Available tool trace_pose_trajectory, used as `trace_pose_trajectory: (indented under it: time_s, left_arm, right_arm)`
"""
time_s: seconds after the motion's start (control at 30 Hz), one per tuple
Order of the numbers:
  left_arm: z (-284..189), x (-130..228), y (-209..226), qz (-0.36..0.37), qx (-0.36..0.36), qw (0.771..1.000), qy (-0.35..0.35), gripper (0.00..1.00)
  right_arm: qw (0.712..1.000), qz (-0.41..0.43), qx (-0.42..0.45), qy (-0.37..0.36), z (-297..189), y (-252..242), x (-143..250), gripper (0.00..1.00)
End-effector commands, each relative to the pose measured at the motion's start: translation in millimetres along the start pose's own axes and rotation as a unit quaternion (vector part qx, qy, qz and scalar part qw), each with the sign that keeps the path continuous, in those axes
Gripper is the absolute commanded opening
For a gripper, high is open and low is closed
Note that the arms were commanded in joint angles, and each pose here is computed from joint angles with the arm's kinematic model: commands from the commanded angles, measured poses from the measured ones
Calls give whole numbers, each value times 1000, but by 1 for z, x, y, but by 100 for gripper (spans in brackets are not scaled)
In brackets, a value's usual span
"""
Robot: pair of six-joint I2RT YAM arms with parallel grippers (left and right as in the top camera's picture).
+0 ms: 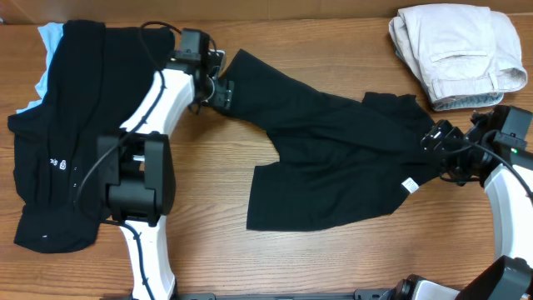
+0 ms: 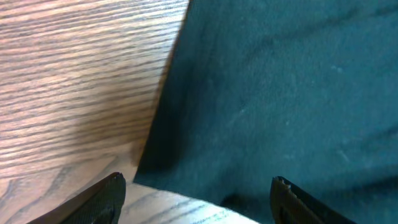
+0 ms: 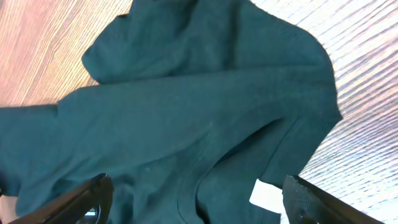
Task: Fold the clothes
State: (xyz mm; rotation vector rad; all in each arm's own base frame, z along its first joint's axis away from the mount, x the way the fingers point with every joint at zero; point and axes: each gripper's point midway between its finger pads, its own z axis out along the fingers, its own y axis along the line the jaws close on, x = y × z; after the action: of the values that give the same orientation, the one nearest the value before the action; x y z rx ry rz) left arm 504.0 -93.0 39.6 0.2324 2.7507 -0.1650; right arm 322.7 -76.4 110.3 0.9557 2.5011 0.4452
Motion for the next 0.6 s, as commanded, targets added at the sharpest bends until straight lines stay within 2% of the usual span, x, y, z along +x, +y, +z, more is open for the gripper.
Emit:
trace_pose_trajectory:
  time_s: [0.0,0.47,0.57]
  left_arm:
    - [3,3,14,-7,-38,999,-5,76]
    - [29,24,22,-8,-38,999,-9,72]
    - [29,25,22,-9,-38,999,-8,54]
  right_arm:
    - [1000,-8,1,-11,-3,3,-8,91]
    - [1000,-8,5,-13,-3,2,-8,91]
    - [1000,-8,5,-13,-3,2,-8,90]
